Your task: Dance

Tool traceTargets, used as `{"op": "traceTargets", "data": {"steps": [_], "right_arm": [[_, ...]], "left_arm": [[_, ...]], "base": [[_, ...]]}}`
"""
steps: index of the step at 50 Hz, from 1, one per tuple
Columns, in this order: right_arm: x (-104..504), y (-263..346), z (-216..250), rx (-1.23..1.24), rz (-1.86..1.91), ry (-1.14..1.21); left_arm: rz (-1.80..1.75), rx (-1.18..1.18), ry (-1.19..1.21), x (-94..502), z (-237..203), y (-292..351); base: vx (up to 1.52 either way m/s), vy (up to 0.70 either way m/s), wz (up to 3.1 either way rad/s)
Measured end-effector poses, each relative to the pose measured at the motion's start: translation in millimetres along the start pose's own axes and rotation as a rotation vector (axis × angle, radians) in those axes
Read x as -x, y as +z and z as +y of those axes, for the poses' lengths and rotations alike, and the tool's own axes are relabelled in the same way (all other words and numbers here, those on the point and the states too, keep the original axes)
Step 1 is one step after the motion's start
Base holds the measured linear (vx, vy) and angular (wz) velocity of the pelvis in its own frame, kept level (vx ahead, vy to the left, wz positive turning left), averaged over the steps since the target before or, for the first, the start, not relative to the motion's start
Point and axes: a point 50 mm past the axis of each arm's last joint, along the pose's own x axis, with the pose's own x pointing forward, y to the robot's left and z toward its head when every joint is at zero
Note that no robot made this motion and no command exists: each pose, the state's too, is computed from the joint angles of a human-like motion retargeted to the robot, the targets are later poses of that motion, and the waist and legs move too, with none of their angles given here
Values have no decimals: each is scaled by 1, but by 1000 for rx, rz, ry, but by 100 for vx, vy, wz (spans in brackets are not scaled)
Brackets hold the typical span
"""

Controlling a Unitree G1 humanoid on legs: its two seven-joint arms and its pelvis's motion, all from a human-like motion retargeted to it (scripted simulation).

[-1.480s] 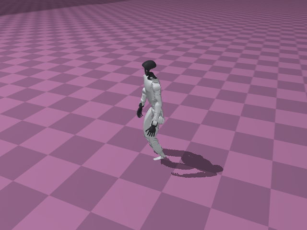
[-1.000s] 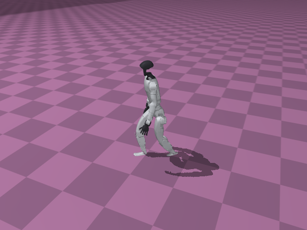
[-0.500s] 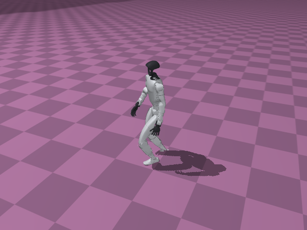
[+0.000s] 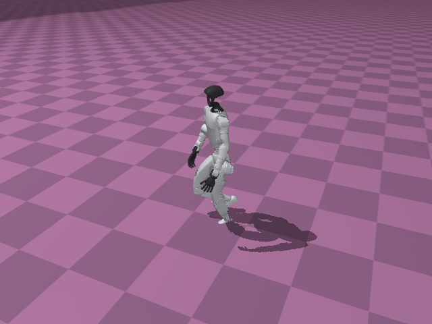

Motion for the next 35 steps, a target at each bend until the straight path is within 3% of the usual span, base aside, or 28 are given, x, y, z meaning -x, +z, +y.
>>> {"op": "traceTargets", "data": {"steps": [13,22,28,35], "right_arm": [[13,-48,7,-72,138,-11],[17,-59,-1,-29,169,-47],[6,-14,-29,-5,29,-151],[-1,50,-45,-4,-178,-209]], "left_arm": [[-374,-48,25,-2,2,95],[-76,-57,-131,-1,-45,10],[87,-128,-208,8,-56,-31],[162,-46,-149,18,-51,-60]], "base": [[67,-6,-5],[68,-14,-5],[67,-8,-27],[73,6,-20]]}}
